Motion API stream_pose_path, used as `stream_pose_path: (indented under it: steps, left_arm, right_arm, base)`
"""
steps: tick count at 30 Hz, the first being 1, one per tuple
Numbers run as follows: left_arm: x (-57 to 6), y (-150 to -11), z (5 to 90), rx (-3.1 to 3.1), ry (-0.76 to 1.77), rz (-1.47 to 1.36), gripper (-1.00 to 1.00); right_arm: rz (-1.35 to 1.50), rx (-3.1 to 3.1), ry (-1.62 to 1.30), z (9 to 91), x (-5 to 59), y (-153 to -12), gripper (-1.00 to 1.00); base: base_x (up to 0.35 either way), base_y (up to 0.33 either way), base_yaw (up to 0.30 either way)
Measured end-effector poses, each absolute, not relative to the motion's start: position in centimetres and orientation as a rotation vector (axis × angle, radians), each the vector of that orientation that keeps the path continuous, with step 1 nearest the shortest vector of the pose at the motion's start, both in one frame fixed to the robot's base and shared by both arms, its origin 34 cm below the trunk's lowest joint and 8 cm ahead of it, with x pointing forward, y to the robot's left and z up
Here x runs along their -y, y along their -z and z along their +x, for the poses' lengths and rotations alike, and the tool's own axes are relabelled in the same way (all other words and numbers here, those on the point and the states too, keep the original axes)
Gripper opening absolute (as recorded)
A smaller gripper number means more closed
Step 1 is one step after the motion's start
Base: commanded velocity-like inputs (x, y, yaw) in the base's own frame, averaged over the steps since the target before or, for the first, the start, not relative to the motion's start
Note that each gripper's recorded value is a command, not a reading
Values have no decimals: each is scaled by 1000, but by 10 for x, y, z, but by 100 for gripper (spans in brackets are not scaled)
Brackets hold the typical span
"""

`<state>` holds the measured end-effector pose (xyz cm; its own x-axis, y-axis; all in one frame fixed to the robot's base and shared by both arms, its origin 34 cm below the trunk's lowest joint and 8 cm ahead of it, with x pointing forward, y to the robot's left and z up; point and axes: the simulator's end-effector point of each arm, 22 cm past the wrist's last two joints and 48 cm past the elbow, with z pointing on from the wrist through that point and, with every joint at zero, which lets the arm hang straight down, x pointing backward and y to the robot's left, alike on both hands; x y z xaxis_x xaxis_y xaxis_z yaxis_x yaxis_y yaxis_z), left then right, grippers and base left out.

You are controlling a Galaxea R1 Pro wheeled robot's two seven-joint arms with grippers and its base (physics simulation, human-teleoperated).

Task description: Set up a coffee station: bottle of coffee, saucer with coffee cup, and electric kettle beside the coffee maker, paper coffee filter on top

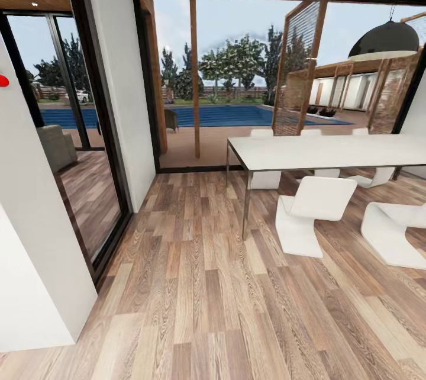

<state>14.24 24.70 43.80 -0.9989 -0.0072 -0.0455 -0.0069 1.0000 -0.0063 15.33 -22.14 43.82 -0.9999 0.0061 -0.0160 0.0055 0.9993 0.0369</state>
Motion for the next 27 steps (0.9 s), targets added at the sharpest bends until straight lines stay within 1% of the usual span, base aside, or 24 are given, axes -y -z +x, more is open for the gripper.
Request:
stream_pose_path:
  steps: [13,20,27]
  left_arm:
    - [-242,-438,149,-3065,30,-6,100]
    - [-243,-438,149,-3064,29,-22,100]
    - [-243,-438,149,-3064,29,-25,100]
  right_arm:
    - [13,-3072,-52,179,224,-439,100]
    - [13,-3071,-50,179,225,-439,100]
    - [13,-3071,-51,179,225,-439,100]
  base:
    - [0,10,0]
    - [0,251,-4]
    - [0,296,-205]
